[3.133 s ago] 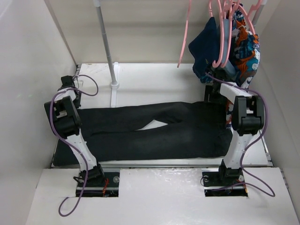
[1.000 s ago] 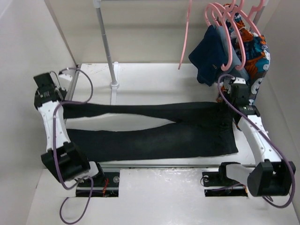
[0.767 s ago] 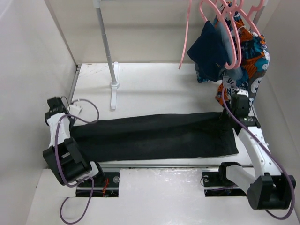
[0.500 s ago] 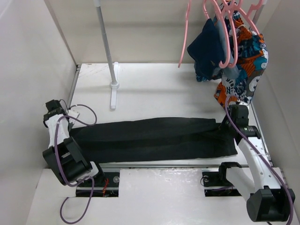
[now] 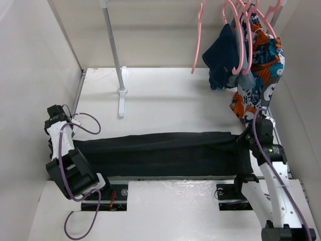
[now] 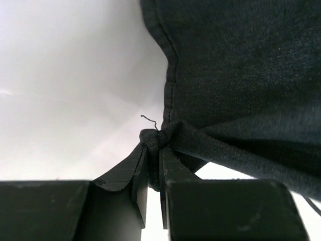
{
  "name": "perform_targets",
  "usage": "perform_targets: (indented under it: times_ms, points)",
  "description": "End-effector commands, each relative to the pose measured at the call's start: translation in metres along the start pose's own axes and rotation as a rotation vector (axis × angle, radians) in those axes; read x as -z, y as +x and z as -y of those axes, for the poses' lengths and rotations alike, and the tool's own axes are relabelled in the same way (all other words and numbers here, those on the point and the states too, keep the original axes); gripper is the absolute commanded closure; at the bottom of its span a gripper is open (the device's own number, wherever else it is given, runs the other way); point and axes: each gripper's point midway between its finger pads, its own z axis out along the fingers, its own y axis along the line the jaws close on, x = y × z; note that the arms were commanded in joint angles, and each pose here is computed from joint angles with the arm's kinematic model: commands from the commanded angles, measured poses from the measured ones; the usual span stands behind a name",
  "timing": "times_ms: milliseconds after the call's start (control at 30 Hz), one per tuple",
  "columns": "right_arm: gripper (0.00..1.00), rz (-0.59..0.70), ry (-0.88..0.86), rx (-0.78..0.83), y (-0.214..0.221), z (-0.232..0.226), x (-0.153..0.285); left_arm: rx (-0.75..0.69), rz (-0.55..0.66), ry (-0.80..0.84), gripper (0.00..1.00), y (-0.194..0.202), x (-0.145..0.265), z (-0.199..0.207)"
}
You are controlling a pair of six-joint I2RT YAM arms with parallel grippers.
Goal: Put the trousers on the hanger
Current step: Fold the trousers at the center of the board.
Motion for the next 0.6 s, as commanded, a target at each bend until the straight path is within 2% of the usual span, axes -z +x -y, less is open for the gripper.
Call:
perform_targets:
  times_ms: [0,67,100,200,267,367,400,500,567]
  points:
    - [0.76,0.069,0.143,-0.094,-0.012,0.025,0.012,-0.054,-0.167,-0.091,1.00,0.035,0.002,-0.007]
    - [0.57,0.100,0.151,-0.139,-0.015,0.028,0.017,-0.084,-0.231,-0.077,1.00,0.048,-0.007,0.007]
    - [0.38,0.107,0.158,-0.150,-0.016,0.029,0.017,-0.098,-0.257,-0.068,1.00,0.053,-0.010,0.013]
    - [0.19,0.161,0.213,-0.189,-0.025,0.039,0.029,-0.169,-0.359,0.014,0.66,0.076,-0.018,0.039]
    - [0.17,0.213,0.231,-0.188,-0.039,0.041,0.039,-0.193,-0.396,0.028,0.44,0.082,-0.015,0.040]
    - [0.17,0.293,0.205,-0.102,-0.066,0.034,0.053,-0.169,-0.399,-0.005,0.41,0.080,-0.006,0.024]
    - [0.20,0.303,0.200,-0.081,-0.072,0.032,0.055,-0.124,-0.370,-0.049,0.41,0.071,0.001,0.005]
    - [0.35,0.302,0.134,0.054,-0.089,0.012,0.050,-0.018,-0.273,-0.108,0.41,0.043,0.017,-0.028]
    - [0.45,0.264,0.019,0.145,-0.087,-0.015,0.041,0.009,-0.192,-0.029,0.41,0.023,0.014,-0.017]
